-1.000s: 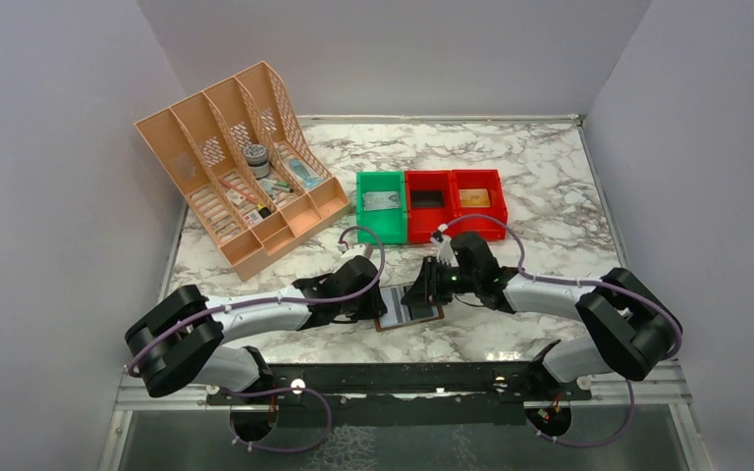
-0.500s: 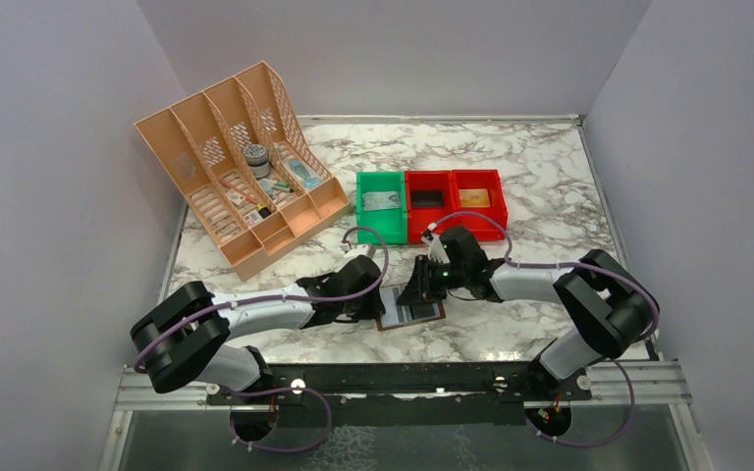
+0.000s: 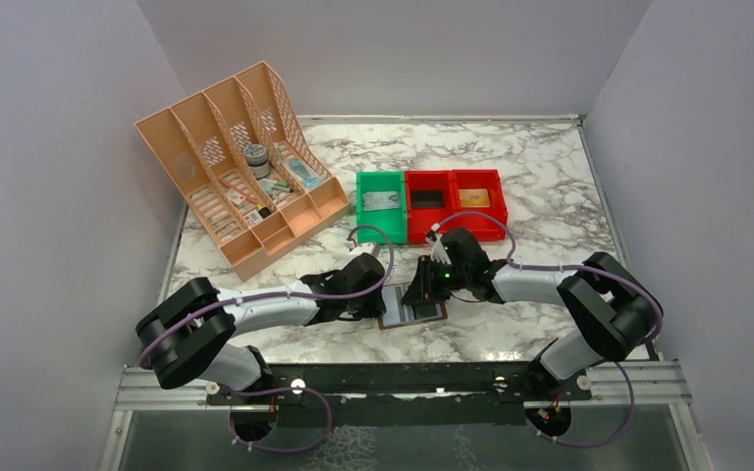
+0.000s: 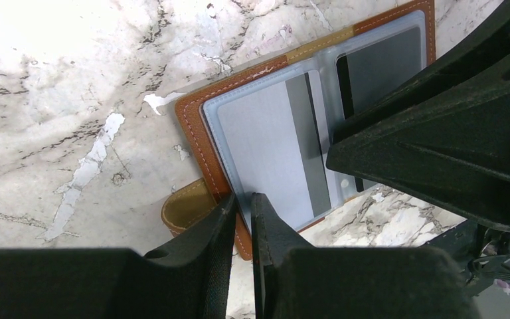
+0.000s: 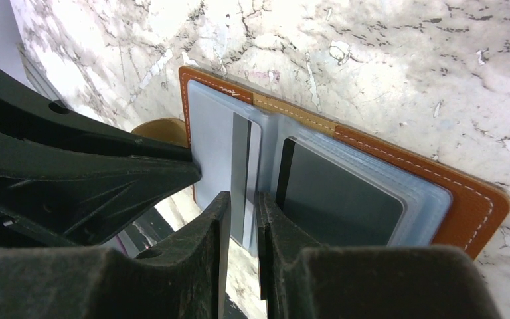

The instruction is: Take the credit cards out of the card holder

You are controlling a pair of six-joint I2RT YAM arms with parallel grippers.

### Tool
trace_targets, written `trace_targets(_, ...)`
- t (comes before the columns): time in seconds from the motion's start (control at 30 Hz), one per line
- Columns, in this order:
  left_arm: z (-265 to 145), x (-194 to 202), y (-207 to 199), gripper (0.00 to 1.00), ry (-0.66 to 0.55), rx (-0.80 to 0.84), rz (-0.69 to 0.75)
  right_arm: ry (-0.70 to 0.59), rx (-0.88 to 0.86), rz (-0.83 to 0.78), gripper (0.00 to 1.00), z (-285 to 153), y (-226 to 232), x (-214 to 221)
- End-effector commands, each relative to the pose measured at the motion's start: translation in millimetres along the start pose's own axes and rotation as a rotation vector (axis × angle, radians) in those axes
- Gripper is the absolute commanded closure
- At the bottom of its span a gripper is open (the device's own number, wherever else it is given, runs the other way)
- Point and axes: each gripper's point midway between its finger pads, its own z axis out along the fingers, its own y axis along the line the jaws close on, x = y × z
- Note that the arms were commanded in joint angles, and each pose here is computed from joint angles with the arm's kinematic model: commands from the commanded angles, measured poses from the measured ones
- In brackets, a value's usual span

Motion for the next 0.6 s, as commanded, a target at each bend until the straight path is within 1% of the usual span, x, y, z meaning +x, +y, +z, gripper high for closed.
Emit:
trace_targets(0.0,3.1,5.2,11.7,0.83,0.022,-0.056,0.039,0.008,0.036,0.010,0.79,1.5,-10.3,3.9)
trace_targets(0.27,3.3,6.0,11.4,0.87,0.028,-0.055,0.043,0.001,0.056,0.029,0.79,2.3,-13.3,2.6)
trace_targets(0.4,4.3,6.0,10.5,0.88,0.030,-0.053,0.043,0.038,0.054,0.016,0.79,5.8,-13.4,5.6)
trace_targets(0.57,5.5,6.2,10.1,0.90,0.033,-0.053,0.047,0.043,0.033,0.003,0.82,6.0,-9.5,4.9)
